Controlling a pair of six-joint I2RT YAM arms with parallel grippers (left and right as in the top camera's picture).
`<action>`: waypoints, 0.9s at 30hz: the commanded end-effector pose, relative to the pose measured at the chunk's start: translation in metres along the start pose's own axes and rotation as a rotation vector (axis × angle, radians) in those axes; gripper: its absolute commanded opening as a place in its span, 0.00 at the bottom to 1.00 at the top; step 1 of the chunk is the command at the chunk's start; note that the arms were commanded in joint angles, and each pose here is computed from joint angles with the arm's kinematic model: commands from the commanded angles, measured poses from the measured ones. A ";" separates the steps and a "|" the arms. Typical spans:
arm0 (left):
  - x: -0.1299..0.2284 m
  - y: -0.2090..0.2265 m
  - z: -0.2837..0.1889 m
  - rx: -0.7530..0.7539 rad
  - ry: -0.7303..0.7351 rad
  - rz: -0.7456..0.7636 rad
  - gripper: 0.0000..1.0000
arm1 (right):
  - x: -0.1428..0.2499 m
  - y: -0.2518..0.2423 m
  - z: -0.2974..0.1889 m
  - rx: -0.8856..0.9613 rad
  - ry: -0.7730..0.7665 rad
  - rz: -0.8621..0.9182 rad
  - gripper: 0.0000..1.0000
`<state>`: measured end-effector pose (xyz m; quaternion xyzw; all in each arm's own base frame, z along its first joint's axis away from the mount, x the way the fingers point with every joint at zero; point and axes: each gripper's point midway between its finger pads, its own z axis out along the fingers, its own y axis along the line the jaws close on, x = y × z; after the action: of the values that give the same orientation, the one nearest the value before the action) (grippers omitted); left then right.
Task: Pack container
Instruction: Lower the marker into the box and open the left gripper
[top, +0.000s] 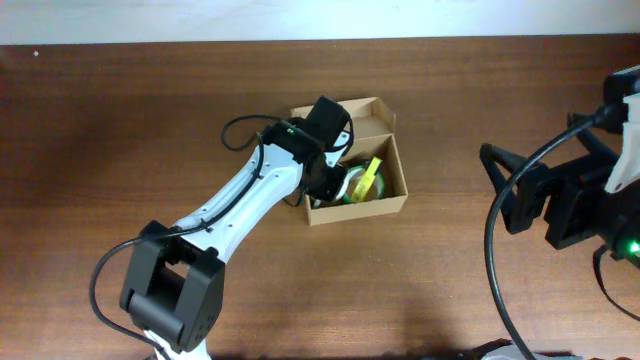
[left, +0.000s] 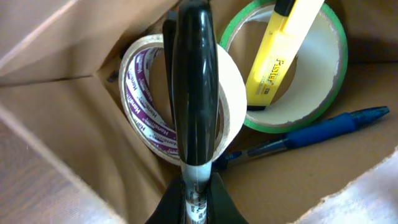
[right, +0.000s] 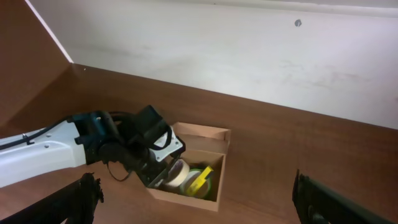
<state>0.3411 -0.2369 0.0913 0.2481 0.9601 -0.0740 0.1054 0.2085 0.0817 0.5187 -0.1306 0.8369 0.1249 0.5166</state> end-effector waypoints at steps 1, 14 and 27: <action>0.005 -0.003 0.000 0.004 0.030 0.033 0.02 | 0.002 -0.003 0.002 0.013 0.012 0.007 0.99; 0.026 0.013 -0.003 -0.083 0.116 0.095 0.02 | 0.009 -0.007 0.011 0.036 0.051 0.005 0.99; 0.025 0.017 -0.003 -0.100 0.114 0.129 0.96 | 0.013 -0.010 0.017 0.050 0.076 0.006 0.99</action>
<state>0.3211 -0.2070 0.0850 0.2975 0.9531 -0.0087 0.0550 0.2189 0.0808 0.5020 -0.1263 0.8553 0.1092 0.4906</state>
